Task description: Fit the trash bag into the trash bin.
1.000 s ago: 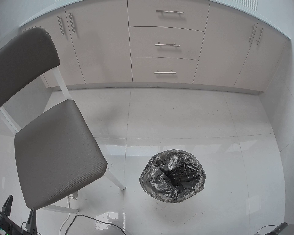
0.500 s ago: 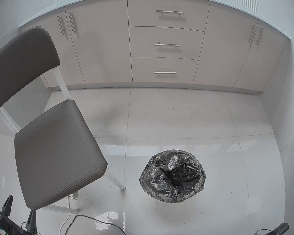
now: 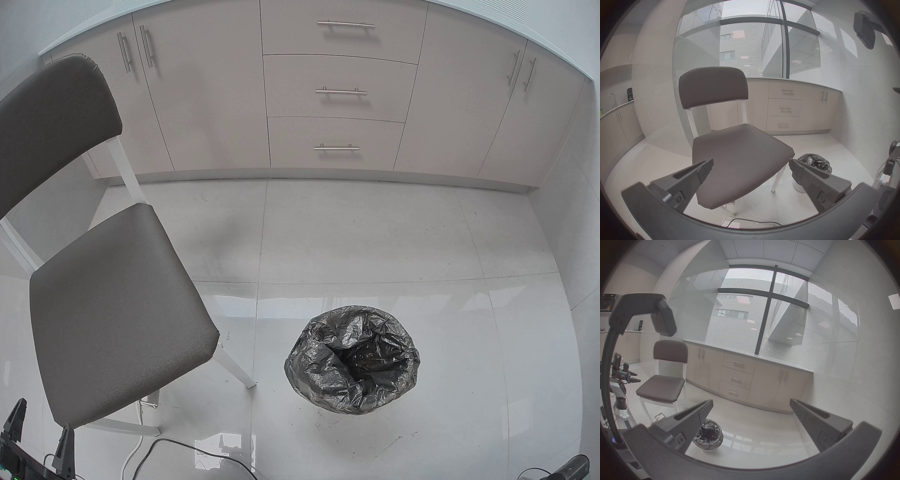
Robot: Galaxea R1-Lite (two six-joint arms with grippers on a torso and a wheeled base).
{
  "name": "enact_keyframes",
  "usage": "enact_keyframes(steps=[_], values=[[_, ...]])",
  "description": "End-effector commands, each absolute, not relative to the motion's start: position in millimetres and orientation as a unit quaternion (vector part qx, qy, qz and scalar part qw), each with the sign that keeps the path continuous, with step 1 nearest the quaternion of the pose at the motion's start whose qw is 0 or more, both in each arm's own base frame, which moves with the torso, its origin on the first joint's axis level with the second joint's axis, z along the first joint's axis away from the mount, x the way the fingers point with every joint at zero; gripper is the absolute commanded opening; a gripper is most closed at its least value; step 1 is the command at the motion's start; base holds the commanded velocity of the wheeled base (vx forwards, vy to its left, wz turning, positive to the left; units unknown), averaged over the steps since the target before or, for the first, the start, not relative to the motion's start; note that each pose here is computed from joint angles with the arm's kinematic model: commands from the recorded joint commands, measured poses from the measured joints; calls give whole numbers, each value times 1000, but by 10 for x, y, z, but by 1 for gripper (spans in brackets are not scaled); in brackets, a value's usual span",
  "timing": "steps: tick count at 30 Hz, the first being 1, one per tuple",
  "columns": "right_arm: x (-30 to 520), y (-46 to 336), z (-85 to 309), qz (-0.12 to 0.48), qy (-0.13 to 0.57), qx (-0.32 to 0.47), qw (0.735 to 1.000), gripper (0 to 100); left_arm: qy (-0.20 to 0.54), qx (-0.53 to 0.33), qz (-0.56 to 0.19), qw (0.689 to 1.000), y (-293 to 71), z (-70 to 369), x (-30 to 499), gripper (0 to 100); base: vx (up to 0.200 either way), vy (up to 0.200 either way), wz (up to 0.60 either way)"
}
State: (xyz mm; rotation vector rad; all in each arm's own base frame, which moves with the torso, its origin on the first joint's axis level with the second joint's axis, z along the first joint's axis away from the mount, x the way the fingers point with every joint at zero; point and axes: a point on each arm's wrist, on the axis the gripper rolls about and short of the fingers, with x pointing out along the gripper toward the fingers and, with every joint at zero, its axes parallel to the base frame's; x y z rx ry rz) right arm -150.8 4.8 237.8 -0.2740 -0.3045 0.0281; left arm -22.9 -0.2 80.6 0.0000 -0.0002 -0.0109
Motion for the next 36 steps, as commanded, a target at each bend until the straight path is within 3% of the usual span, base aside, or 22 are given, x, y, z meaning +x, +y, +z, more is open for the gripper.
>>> enact_keyframes(steps=[1,13,23,29,36], values=[[-1439,30,2137,40,-169,-137,975,100,1,0,-5,1000,-2,753,-228,100,0,0,0],[-450,13,1438,-3,-248,-120,961,100,1,0,-5,1000,-2,753,-228,100,0,0,0],[-266,10,1031,8,-138,-102,985,100,1,0,-5,1000,-2,753,-228,100,0,0,0],[-232,14,814,28,-29,-93,995,100,1,0,-5,1000,-2,753,-228,100,0,0,0],[-232,27,812,58,-28,-18,998,100,1,0,-6,1000,-3,753,-228,100,0,0,0]])
